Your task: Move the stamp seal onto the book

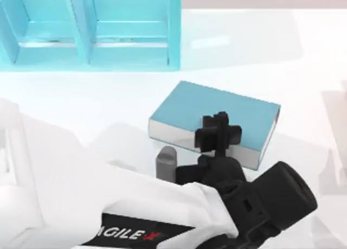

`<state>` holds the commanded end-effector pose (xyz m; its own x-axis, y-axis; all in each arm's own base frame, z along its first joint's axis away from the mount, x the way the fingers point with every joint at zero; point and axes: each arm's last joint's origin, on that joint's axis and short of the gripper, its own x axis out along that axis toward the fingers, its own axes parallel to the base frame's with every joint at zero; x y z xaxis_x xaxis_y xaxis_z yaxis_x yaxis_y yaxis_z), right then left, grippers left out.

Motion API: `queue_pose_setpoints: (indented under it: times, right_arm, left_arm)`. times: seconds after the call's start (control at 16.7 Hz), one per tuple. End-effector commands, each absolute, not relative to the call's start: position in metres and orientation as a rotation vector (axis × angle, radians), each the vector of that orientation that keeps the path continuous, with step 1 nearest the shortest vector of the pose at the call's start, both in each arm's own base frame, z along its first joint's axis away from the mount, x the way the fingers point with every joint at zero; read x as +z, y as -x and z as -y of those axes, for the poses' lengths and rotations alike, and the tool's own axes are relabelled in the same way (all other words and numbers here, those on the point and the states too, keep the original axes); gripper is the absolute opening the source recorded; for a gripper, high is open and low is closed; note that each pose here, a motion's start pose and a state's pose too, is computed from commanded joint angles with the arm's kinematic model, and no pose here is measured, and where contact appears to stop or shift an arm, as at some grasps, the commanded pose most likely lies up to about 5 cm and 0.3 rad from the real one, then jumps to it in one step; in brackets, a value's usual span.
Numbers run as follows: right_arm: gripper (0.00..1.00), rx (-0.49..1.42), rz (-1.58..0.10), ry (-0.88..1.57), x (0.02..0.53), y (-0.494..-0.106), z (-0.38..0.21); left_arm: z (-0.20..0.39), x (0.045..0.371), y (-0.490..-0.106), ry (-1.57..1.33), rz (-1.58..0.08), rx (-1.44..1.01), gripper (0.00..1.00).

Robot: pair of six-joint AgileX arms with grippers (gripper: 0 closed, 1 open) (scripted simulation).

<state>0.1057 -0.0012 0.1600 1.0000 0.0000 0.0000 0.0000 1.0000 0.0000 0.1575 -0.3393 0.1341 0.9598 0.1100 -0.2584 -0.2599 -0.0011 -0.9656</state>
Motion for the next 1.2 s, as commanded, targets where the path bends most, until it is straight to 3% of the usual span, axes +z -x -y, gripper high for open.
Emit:
queue_pose_setpoints:
  times: [0.54, 1.2]
  right_arm:
    - [1.0, 0.0, 0.0, 0.0, 0.16, -0.106, 0.001]
    - [1.0, 0.0, 0.0, 0.0, 0.16, -0.106, 0.001]
  left_arm:
    - [0.339, 0.135, -0.153, 1.546, -0.12, 0.292, 0.0]
    - [0.338, 0.102, -0.154, 1.537, -0.122, 0.297, 0.0]
